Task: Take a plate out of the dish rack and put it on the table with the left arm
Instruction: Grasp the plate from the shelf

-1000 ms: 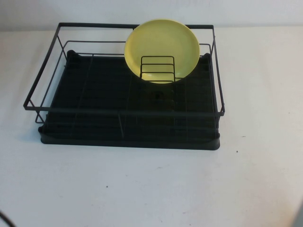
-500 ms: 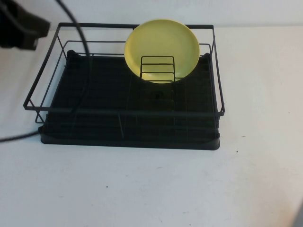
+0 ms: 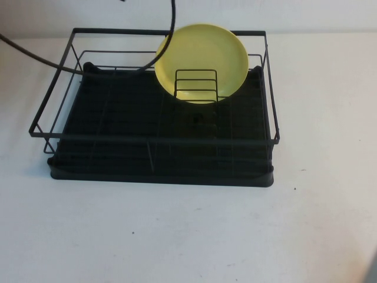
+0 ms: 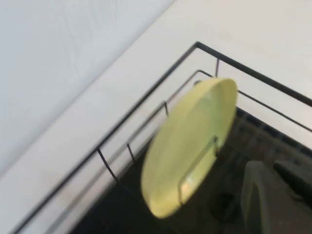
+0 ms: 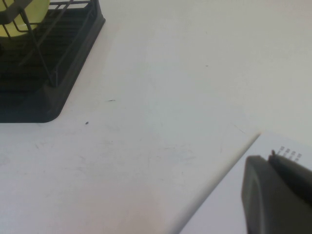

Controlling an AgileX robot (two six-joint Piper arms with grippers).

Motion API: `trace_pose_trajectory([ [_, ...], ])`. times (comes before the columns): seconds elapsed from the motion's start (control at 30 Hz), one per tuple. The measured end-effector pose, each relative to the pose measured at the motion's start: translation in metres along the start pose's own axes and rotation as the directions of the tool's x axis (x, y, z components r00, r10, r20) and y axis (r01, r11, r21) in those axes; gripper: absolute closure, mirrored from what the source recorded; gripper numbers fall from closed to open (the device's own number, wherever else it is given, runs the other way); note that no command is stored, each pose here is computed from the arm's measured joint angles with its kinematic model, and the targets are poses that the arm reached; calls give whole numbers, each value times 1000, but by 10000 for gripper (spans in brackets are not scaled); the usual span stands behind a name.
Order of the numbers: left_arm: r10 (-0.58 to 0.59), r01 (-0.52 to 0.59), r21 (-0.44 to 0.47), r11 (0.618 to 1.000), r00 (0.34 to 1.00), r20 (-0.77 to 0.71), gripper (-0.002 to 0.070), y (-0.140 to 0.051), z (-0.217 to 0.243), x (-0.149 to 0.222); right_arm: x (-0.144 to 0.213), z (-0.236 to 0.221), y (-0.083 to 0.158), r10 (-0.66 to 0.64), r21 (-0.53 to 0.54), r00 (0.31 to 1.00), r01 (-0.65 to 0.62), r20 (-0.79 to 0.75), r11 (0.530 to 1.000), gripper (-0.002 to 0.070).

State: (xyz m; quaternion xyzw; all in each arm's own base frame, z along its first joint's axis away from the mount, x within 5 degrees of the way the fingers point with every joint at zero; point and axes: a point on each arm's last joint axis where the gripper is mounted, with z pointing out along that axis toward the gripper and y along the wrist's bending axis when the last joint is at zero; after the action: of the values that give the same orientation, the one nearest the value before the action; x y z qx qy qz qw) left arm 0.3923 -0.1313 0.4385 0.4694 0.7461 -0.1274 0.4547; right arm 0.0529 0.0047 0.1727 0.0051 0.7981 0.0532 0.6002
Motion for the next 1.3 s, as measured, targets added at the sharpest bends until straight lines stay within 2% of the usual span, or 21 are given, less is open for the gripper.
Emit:
trace_pose_trajectory([
  [0.07, 58, -58, -22, 998, 998, 4, 671, 1, 19, -2, 0, 0, 0, 0, 0, 1000, 0, 0, 1000, 696],
  [0.13, 105, -105, -45, 993, 994, 1, 631, 1, 35, -2, 0, 0, 0, 0, 0, 1000, 0, 0, 1000, 696],
  [0.2, 163, -163, -56, 985, 987, -8, 561, 0, 51, 0, 0, 0, 0, 0, 0, 1000, 0, 0, 1000, 696],
  [0.37, 231, -230, -94, 969, 973, 0, 307, 1, 91, 7, 0, 0, 0, 0, 0, 1000, 0, 0, 1000, 696],
  [0.47, 227, -223, -123, 967, 974, 17, 237, 2, 113, 12, 0, 0, 0, 0, 0, 1000, 0, 0, 1000, 696],
  [0.73, 241, -237, -119, 964, 970, 26, 213, -1, 143, 22, 0, 0, 0, 0, 0, 1000, 0, 0, 1000, 696],
  [1.0, 298, -295, -101, 950, 954, 16, 213, -3, 148, 26, 0, 0, 0, 0, 0, 1000, 0, 0, 1000, 696],
  [1.3, 278, -276, -90, 957, 961, 7, 213, -2, 169, 40, 0, 0, 0, 0, 0, 1000, 0, 0, 1000, 696],
])
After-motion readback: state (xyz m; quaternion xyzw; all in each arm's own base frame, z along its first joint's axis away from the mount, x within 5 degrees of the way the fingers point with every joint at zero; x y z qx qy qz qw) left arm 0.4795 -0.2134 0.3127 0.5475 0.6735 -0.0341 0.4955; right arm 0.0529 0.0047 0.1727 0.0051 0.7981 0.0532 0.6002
